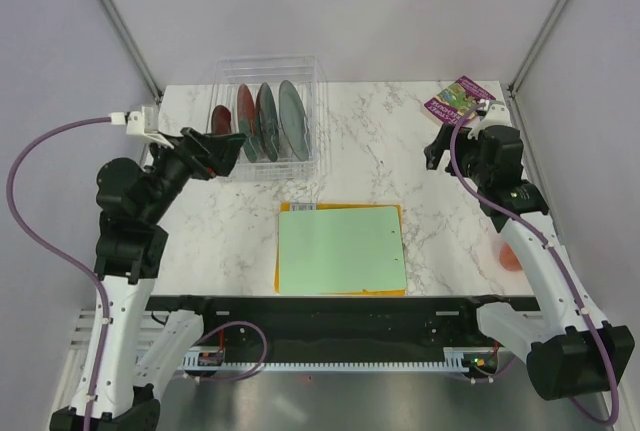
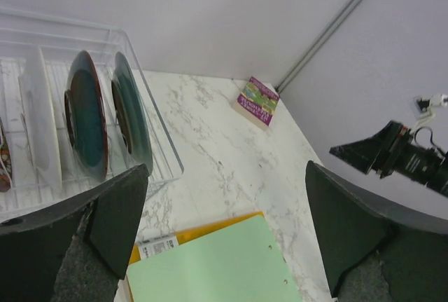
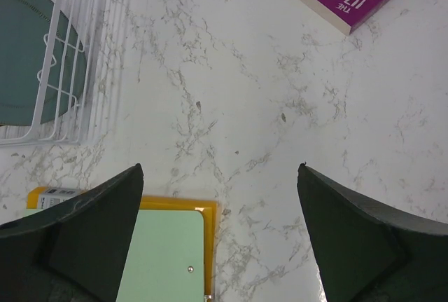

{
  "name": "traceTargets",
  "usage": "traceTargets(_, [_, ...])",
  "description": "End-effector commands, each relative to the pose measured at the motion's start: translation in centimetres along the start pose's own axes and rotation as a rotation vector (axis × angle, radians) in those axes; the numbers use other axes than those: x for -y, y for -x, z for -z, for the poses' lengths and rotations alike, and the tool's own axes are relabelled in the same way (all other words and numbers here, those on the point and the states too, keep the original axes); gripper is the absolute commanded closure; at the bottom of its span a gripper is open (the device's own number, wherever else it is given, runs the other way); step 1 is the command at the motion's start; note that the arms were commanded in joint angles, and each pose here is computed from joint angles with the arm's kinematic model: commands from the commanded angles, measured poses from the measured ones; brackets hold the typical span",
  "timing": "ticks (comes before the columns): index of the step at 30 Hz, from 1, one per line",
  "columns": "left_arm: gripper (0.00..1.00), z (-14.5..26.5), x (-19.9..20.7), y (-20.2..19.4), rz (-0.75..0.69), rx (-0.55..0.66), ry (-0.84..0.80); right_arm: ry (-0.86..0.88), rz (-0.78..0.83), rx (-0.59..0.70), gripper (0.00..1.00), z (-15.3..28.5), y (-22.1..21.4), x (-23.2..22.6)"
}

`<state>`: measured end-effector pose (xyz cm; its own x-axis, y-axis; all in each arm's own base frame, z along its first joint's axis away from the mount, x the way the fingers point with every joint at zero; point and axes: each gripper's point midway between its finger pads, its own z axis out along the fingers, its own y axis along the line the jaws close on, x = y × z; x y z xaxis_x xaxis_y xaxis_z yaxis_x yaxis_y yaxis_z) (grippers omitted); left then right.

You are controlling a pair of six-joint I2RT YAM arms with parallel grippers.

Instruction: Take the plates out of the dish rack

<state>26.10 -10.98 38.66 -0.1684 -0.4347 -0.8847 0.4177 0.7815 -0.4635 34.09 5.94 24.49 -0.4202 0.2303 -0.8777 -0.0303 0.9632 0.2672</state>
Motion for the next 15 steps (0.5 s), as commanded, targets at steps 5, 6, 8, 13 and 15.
traceTargets(5, [0.00,-0.4,0.7,2.0,-0.011,0.027,-0.003,-0.031,-0.009,0.027,0.02,0.4,0.6,0.5])
traceTargets(6, [0.00,-1.6,0.3,1.7,0.001,-0.011,0.000,-0.039,-0.011,0.032,0.02,0.4,0.7,0.6])
traceTargets(8, [0.00,-3.0,-0.5,0.1,0.047,-0.128,0.023,-0.049,-0.011,0.029,0.02,0.3,0.6,0.8])
traceTargets(13, [0.01,-8.7,-3.8,-2.5,-0.015,-0.248,0.103,-0.044,-0.009,-0.010,0.02,-0.8,-0.2,0.7])
traceTargets(15, [0.00,-10.5,-5.0,-2.7,-0.010,-0.251,0.146,-0.053,-0.006,-0.025,0.02,-1.3,-0.6,1.0])
